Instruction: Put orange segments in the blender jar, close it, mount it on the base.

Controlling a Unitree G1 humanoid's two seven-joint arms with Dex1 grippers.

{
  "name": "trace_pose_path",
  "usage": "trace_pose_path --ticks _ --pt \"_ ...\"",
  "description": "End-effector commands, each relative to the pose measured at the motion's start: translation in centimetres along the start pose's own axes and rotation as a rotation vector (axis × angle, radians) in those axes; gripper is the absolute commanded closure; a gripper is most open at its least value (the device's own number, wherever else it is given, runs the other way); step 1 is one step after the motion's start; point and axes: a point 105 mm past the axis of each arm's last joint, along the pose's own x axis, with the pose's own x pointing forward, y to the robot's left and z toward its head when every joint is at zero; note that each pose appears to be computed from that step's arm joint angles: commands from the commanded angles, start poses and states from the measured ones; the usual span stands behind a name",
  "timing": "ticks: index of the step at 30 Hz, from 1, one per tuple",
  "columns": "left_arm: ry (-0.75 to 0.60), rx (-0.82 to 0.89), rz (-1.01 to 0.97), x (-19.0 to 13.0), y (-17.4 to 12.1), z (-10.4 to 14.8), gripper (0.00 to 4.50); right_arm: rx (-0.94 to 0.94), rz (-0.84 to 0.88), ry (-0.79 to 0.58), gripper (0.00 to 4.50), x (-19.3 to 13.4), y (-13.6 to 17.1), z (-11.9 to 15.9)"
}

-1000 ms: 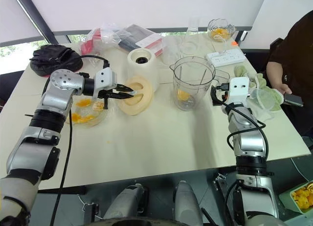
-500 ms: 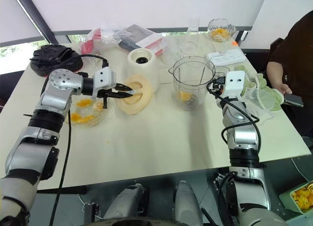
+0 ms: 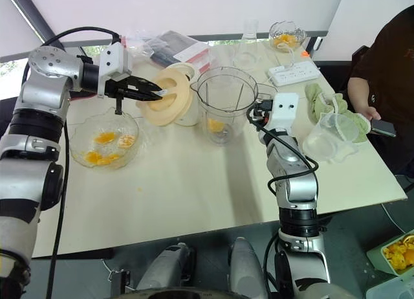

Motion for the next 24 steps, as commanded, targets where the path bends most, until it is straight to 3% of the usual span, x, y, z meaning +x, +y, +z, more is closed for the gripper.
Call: trace_pose_path --ticks 1,7,14,24 --pt "-0.038 0.096 0.026 -1.7 2.2 3.8 4.30 -0.039 0.052 -0.062 3.47 -1.1 2.0 0.8" --pt "-0.036 0.112 0.022 -2.5 3.1 5.0 4.30 -0.045 0.076 -0.001 3.47 -1.7 3.2 -1.9" --pt "-0.050 0.150 -0.007 -2.0 3.4 6.4 4.30 -0.062 0.084 0.003 3.47 -1.8 3.7 -2.8" --pt "-0.171 0.206 -0.166 2.7 2.5 11.4 4.30 -0.086 0.085 -0.006 3.47 -1.3 3.3 -2.8"
